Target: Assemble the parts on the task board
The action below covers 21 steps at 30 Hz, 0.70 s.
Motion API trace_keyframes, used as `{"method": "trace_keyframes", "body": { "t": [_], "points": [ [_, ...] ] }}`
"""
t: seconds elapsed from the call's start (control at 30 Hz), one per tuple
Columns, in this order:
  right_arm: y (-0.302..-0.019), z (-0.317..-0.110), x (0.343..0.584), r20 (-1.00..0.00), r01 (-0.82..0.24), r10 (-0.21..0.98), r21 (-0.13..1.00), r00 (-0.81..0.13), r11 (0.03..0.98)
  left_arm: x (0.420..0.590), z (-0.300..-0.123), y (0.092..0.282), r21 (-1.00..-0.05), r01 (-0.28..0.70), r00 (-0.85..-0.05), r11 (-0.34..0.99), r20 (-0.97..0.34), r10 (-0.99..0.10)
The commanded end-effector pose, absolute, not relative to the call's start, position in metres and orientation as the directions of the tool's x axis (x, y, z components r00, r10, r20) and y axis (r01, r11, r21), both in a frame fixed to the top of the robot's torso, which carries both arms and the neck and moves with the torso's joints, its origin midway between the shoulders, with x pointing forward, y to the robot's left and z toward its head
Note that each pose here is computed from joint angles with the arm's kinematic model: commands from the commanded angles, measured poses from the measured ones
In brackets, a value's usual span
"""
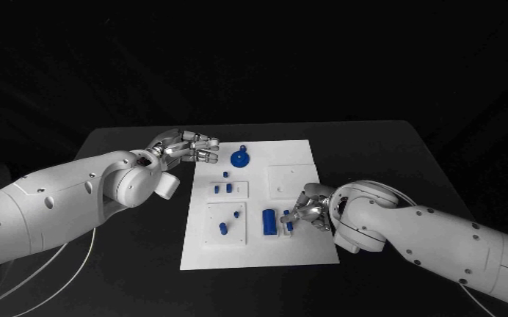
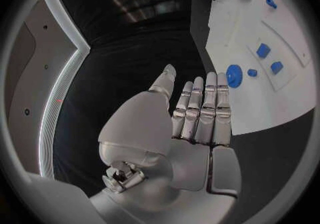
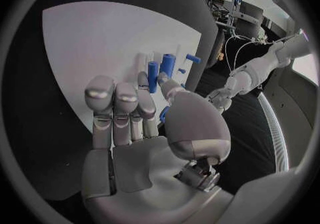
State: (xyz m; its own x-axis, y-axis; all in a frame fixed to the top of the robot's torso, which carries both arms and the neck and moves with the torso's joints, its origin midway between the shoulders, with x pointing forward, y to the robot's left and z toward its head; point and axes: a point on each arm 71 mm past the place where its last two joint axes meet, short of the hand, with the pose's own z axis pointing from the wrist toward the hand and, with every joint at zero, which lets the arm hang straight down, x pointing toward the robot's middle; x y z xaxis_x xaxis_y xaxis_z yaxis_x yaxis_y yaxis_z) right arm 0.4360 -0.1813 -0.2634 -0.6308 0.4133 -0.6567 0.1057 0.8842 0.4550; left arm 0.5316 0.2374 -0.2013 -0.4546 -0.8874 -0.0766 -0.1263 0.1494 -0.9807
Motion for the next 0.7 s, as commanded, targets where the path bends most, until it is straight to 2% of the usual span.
{"method": "trace_keyframes", "body": {
  "t": [0.03,0.7],
  "points": [
    [-0.1804,-0.2664,0.4358,-0.663,0.094,0.387,0.433,-0.641,0.897,0.5309,-0.2004,0.2352,-0.983,-0.126,-0.472,0.134,-0.06,-0.88],
    [-0.1763,-0.2748,0.4322,-0.653,0.089,0.369,0.421,-0.661,0.903,0.5305,-0.2008,0.2383,-0.982,-0.132,-0.474,0.137,-0.059,-0.878]
  ]
}}
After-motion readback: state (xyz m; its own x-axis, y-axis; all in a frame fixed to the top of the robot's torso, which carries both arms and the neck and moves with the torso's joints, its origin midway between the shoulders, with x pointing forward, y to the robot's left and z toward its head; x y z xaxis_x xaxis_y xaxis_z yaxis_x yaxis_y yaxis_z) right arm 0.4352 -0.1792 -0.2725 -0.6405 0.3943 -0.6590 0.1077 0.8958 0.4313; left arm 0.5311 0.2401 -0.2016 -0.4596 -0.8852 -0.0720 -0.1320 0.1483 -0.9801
